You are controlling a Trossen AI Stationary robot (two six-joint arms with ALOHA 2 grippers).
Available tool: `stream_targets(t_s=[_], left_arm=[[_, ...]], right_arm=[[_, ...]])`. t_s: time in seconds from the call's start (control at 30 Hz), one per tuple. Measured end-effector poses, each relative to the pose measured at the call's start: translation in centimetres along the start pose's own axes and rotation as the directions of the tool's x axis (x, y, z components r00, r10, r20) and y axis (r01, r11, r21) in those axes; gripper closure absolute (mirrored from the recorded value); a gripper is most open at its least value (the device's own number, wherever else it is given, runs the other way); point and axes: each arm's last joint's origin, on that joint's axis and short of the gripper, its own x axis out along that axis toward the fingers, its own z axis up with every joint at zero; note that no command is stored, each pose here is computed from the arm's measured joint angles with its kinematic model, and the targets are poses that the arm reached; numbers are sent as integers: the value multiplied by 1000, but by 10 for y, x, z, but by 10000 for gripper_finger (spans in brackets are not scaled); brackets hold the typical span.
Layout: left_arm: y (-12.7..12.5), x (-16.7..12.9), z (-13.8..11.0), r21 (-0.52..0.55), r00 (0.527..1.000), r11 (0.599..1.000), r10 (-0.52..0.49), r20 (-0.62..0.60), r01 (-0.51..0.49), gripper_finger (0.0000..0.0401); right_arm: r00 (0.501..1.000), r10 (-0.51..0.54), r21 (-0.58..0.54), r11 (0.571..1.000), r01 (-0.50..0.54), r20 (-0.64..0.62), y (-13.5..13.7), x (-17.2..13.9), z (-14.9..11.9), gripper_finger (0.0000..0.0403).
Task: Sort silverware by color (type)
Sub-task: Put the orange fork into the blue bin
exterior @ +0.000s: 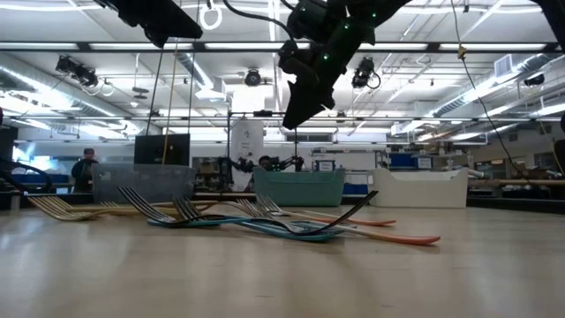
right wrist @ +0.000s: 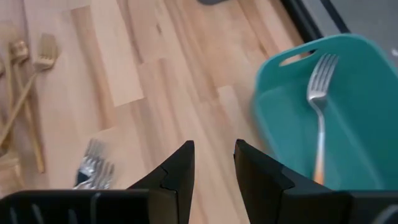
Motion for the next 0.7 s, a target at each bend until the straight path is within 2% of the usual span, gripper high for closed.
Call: stream_targets(t_s=[0.2,0.7], left_arm=[[0,0,-1,2,1000,1000,1,-11,-1,351],[1,-1,-13,-17,991,1000,8,-136,-11,351]], right_arm=[[999,25,31,999,-24,-33,17,-1,-4,282],[995,81,47,996,-78,-66,57,-5,-11,282]])
